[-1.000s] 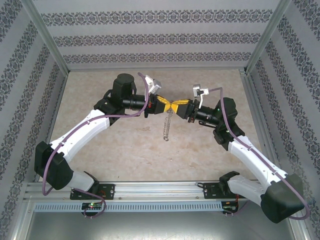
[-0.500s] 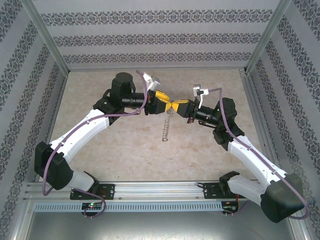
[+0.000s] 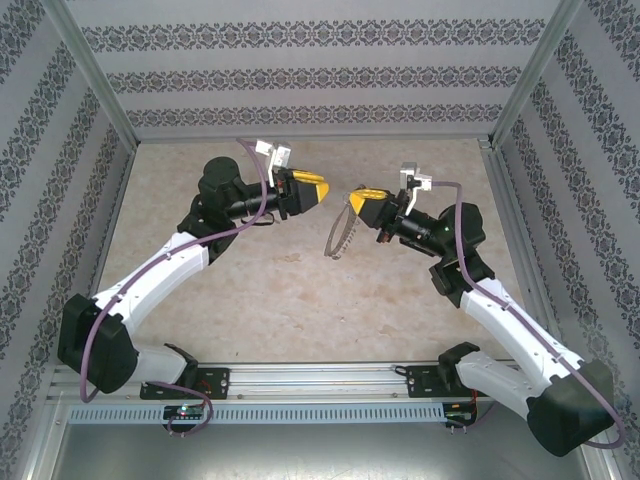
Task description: Put the keys on the keyring
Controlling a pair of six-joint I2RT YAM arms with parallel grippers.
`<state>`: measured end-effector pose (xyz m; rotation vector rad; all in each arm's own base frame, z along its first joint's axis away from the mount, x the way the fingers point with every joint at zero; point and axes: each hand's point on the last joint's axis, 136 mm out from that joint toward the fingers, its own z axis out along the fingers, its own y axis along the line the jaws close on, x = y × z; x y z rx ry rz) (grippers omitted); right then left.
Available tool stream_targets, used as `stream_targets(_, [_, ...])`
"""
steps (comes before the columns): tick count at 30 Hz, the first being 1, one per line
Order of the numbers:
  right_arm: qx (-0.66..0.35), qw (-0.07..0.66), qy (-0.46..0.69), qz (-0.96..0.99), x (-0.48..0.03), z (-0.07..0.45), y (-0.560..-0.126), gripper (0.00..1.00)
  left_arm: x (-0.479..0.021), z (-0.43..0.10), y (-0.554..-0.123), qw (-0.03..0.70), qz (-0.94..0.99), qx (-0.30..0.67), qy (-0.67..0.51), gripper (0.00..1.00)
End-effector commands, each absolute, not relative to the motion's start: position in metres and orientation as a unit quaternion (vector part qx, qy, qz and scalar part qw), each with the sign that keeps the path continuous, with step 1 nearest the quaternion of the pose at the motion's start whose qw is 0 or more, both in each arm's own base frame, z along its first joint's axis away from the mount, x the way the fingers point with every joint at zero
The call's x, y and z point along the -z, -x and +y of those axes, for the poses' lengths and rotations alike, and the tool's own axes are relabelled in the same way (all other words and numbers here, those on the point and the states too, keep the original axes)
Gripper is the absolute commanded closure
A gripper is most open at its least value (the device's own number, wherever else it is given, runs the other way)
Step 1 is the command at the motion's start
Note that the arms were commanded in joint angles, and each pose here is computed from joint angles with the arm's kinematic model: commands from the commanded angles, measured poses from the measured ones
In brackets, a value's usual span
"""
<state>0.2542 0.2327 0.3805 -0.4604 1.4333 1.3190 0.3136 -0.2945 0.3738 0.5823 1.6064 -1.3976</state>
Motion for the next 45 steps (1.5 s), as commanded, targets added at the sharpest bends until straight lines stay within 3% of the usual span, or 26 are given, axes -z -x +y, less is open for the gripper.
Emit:
stream_targets(1, [-0.549,0.607,0.197,0.540,-0.427,0.225,-0.246,1.00,-0.393,-0.296,-0.313,0.458,0.613,0.604,-0.224,0.65])
stream_targets(6, [-0.545,0.630,0.177,0.525,-0.436,0.220,-0.250,1.00,-0.395,-0.309,-0.304,0.446,0.602,0.618,-0.238,0.73])
stream_targets(24, [-0.573,0.629,0.144,0.505,-0.435,0.235,-0.272,1.00,-0.398,-0.342,-0.284,0.435,0.584,0.626,-0.278,0.74])
stream_targets(32, [-0.570,0.629,0.139,0.510,-0.430,0.233,-0.273,1.00,-0.400,-0.327,-0.280,0.465,0.599,0.582,-0.293,0.71])
stream_targets(39, [-0.573,0.626,0.142,0.510,-0.430,0.233,-0.270,1.00,-0.412,-0.306,-0.282,0.482,0.590,0.582,-0.283,0.60])
stream_targets(45, [-0.579,0.622,0.143,0.508,-0.429,0.234,-0.268,1.00,-0.418,-0.303,-0.279,0.483,0.578,0.593,-0.286,0.60])
